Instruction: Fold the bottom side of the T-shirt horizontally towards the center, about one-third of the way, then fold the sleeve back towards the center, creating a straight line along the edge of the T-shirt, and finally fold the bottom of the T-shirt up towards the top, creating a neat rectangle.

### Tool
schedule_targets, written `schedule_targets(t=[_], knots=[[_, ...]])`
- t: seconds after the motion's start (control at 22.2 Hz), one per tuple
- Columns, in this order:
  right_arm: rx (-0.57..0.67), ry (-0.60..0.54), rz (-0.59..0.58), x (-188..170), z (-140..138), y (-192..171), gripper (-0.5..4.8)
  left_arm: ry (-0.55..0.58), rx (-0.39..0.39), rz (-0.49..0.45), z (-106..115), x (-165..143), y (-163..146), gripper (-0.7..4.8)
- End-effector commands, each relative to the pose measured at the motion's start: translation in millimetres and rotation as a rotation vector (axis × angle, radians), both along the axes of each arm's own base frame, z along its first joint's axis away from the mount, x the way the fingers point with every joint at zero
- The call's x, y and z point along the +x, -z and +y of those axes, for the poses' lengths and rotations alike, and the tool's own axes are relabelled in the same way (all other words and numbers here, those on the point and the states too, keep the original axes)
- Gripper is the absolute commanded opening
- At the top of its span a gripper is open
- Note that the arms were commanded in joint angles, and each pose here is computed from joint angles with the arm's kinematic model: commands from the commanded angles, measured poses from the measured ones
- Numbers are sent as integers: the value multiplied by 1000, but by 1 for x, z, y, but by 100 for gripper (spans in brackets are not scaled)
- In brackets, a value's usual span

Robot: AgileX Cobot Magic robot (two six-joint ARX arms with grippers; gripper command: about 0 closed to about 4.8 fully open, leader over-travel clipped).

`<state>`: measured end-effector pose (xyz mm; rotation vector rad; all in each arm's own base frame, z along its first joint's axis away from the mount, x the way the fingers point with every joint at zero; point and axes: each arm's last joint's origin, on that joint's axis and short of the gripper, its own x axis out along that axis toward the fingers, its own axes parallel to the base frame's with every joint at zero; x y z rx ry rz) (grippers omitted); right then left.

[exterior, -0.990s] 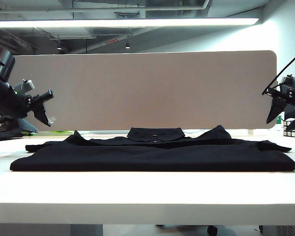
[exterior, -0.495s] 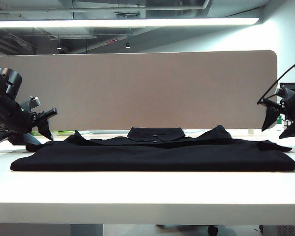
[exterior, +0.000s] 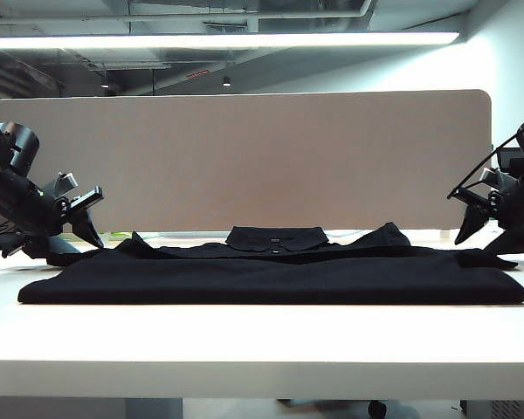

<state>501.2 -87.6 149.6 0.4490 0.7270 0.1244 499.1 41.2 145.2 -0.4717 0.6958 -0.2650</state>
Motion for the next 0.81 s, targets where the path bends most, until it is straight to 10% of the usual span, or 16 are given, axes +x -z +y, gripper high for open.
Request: schedule_targets(t=[0.04, 0.13, 0.31, 0.81], knots=[[51, -31, 82, -4, 6, 13, 204, 36, -24, 12, -5, -1, 1, 182], [57, -40, 89, -4, 8, 14, 198, 38, -24, 12, -5, -1, 1, 165], [64, -48, 85, -4, 8, 13, 9, 51, -5, -4, -5, 0, 0, 5], [34, -98, -102, -20, 5, -74, -6, 131, 84, -188, -20, -5, -55, -6]])
